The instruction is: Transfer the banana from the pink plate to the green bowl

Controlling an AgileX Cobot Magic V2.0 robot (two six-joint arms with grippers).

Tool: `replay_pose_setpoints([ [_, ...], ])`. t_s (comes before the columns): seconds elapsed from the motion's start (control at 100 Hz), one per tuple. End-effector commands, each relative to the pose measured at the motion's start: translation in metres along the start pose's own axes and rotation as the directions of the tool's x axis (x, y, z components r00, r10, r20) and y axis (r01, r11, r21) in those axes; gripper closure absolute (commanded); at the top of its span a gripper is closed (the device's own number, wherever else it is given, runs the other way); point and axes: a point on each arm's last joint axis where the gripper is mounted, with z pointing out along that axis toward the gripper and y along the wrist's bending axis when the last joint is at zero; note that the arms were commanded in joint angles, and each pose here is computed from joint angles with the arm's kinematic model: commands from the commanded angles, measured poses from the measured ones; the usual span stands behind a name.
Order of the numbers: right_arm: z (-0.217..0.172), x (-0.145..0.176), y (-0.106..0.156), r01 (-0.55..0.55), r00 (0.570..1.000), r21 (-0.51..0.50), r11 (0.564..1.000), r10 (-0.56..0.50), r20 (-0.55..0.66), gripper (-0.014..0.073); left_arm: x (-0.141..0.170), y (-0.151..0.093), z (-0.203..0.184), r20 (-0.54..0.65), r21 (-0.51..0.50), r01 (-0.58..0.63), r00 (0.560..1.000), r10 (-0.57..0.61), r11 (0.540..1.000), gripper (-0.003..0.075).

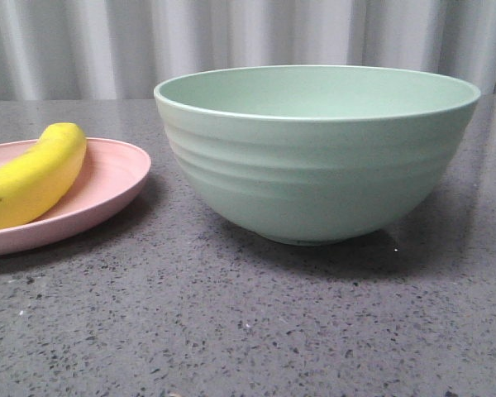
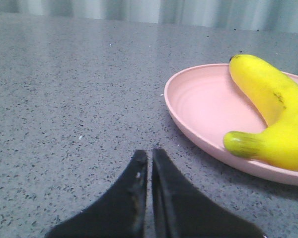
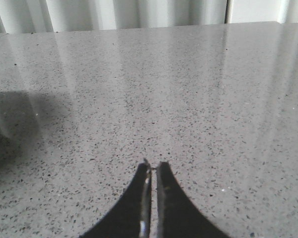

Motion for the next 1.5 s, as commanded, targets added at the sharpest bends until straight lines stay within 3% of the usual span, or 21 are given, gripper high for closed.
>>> replay_pose_setpoints([
  [0.0, 0.0, -0.003, -0.001, 0.01, 0.996, 0.012, 1.0, -0.011, 0.091, 0.0666, -0.005, -0.001, -0.002, 0.1, 0.014, 0.007, 0.995, -0.009, 1.0, 0.0741],
  [1.04, -0.001, -0.004, -0.001, -0.002, 0.994, 0.009, 1.0, 0.001, 0.111, 0.0666, -0.014, -0.002, -0.003, 0.198, 0.034, 0.016, 0.98, -0.022, 0.999, 0.0741],
  [1.16, -0.003, -0.007, 0.001, -0.061, 0.996, -0.009, 0.998, 0.061, 0.068, 0.0666, -0.027, -0.004, -0.007, 0.24, 0.043, 0.021, 0.97, -0.031, 0.999, 0.0741],
  [1.49, -0.01, -0.056, 0.003, -0.058, 0.994, -0.02, 0.998, 0.059, 0.092, 0.0666, -0.083, -0.012, -0.007, 0.227, 0.037, 0.01, 0.974, -0.018, 0.999, 0.0741],
])
